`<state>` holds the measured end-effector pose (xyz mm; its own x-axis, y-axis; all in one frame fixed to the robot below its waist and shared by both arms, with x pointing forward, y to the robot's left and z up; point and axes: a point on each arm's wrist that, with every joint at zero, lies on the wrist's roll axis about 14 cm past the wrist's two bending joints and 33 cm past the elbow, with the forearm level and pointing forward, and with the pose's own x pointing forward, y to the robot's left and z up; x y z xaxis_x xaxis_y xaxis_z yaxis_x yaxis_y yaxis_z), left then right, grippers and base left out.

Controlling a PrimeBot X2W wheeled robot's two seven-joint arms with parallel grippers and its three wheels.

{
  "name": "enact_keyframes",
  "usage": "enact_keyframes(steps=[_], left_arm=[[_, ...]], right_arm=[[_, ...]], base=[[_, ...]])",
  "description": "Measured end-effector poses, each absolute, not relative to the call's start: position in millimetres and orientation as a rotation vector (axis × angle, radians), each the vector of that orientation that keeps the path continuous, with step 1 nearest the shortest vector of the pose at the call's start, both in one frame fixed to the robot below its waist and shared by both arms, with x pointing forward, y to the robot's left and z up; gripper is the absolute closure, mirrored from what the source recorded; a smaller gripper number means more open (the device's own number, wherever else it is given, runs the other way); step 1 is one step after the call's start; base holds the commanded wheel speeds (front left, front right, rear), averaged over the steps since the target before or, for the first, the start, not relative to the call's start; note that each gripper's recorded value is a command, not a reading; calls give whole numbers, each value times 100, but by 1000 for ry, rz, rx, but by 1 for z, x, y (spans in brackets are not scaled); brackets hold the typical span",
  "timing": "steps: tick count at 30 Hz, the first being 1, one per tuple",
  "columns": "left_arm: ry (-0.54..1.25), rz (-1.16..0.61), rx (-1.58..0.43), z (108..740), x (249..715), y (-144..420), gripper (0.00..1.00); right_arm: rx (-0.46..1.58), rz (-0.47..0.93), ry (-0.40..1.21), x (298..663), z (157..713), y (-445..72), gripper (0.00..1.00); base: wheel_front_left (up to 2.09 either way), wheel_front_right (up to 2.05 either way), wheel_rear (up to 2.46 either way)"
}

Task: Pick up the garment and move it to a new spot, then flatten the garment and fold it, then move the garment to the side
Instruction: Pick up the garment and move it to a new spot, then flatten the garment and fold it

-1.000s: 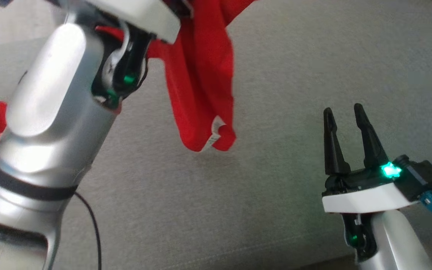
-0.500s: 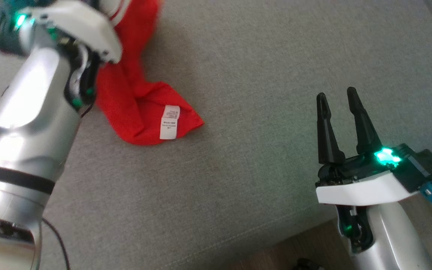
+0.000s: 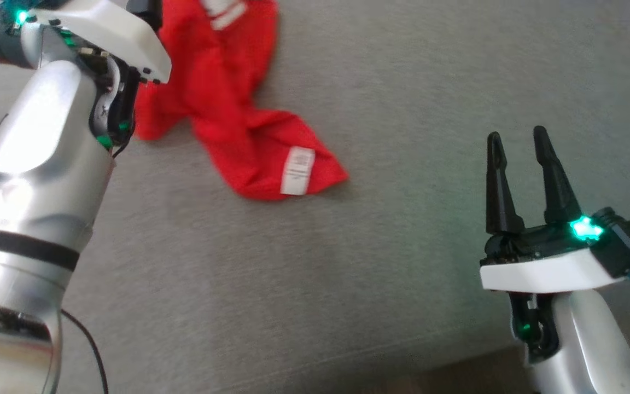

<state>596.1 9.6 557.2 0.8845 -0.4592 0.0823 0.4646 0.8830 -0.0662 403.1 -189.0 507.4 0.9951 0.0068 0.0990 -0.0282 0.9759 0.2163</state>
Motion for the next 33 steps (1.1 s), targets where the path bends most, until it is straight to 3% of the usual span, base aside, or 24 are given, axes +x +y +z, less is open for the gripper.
enact_keyframes(steps=[7,12,21,33], left_arm=[[-153,-384,-55,581,557,79,0],[-97,-298,-26,547,494,123,0],[-35,-68,-145,512,388,167,0],[-65,-22,-151,514,374,175,0]], right_arm=[[204,105,-100,418,508,-160,0],[191,179,-110,422,513,-134,0],[182,281,-82,406,510,-99,0],[171,321,-22,412,490,-83,0]], base=[[0,0,0],[0,0,0],[0,0,0],[0,0,0]])
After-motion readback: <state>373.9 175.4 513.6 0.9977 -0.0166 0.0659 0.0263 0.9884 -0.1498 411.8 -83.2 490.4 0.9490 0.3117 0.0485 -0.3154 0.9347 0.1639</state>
